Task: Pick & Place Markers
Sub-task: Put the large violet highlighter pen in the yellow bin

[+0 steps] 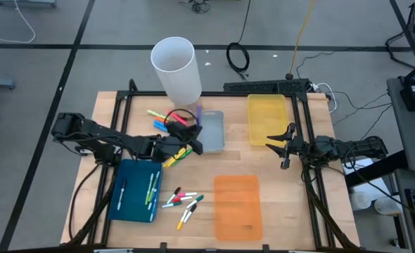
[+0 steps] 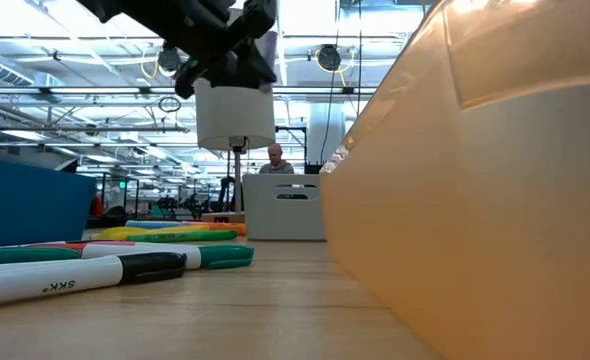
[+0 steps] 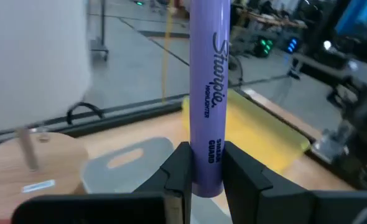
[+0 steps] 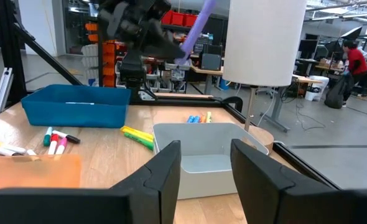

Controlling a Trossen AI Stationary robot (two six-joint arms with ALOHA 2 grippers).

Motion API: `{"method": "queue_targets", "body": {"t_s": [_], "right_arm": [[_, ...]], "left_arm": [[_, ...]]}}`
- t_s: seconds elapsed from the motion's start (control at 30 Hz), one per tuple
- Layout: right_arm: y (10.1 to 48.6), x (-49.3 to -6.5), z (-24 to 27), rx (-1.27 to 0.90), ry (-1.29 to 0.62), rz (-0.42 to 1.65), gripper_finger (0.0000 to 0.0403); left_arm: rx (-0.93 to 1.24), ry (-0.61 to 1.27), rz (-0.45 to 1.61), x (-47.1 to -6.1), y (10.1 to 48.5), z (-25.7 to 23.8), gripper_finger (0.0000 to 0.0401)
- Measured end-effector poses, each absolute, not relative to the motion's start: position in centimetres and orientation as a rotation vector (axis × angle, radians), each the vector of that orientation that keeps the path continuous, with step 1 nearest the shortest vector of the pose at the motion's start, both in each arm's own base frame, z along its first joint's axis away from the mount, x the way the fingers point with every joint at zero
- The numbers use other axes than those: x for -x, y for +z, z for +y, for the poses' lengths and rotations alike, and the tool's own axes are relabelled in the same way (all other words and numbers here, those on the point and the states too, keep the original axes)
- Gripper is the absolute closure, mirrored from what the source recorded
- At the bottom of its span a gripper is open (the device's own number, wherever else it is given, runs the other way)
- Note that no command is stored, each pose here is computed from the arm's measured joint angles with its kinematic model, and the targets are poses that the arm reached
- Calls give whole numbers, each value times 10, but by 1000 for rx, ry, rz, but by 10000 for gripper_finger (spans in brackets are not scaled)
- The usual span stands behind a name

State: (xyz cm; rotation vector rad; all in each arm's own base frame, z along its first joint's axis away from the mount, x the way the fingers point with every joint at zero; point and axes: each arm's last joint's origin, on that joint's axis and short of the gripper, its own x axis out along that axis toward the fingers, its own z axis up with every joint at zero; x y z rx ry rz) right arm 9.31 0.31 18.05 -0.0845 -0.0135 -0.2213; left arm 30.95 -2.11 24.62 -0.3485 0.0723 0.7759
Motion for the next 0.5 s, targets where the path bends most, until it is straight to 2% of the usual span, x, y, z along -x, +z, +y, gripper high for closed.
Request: {"method": "queue_targets", "body": {"t_s": [0.2,0.5], "right_arm": [[180,-93,3,85,-221,-12,275],[180,-93,3,85,-221,-12,275]], "left_arm": [[356,630,107,-317,244,-17,338],[221,443,96,-322,253,-16,337]]}}
